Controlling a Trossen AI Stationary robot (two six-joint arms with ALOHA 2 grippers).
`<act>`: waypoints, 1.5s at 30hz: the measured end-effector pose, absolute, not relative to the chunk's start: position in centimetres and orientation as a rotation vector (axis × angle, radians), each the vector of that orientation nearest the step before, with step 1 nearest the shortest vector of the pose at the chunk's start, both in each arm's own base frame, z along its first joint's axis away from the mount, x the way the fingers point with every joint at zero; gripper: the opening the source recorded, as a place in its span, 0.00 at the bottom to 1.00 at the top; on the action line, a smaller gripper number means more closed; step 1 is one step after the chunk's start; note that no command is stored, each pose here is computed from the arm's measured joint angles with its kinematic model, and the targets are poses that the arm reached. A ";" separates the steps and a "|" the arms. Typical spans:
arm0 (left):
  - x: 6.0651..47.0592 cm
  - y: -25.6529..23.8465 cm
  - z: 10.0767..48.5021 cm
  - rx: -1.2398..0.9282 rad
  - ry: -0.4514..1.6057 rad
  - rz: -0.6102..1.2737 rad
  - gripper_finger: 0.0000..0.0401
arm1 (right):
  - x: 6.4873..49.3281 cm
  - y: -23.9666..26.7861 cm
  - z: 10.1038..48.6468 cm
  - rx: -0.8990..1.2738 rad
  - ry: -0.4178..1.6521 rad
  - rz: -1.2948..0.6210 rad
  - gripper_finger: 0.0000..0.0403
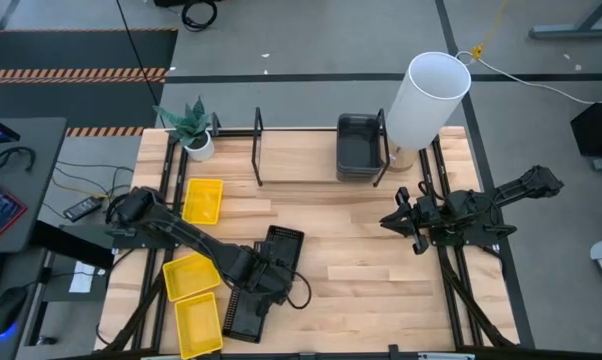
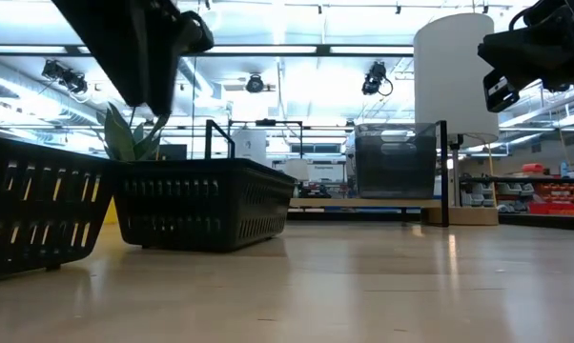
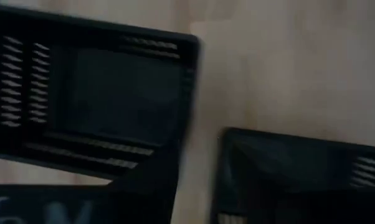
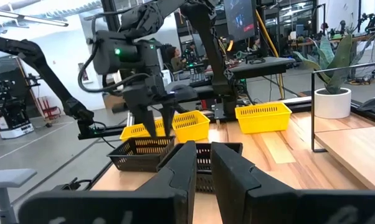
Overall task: Stack baskets on shelf by color
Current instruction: Stack the bottom black bin on top of the top black stacked bins
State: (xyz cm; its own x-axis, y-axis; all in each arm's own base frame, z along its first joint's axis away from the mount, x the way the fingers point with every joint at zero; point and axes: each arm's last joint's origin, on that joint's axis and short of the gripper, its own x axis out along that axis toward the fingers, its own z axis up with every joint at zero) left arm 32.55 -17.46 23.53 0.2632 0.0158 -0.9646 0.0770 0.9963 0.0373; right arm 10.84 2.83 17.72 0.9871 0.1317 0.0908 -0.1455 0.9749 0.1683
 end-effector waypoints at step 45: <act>28.6 -17.6 17.2 -0.021 1.568 -0.046 0.03 | 10.8 2.8 17.8 0.177 -0.086 0.142 0.14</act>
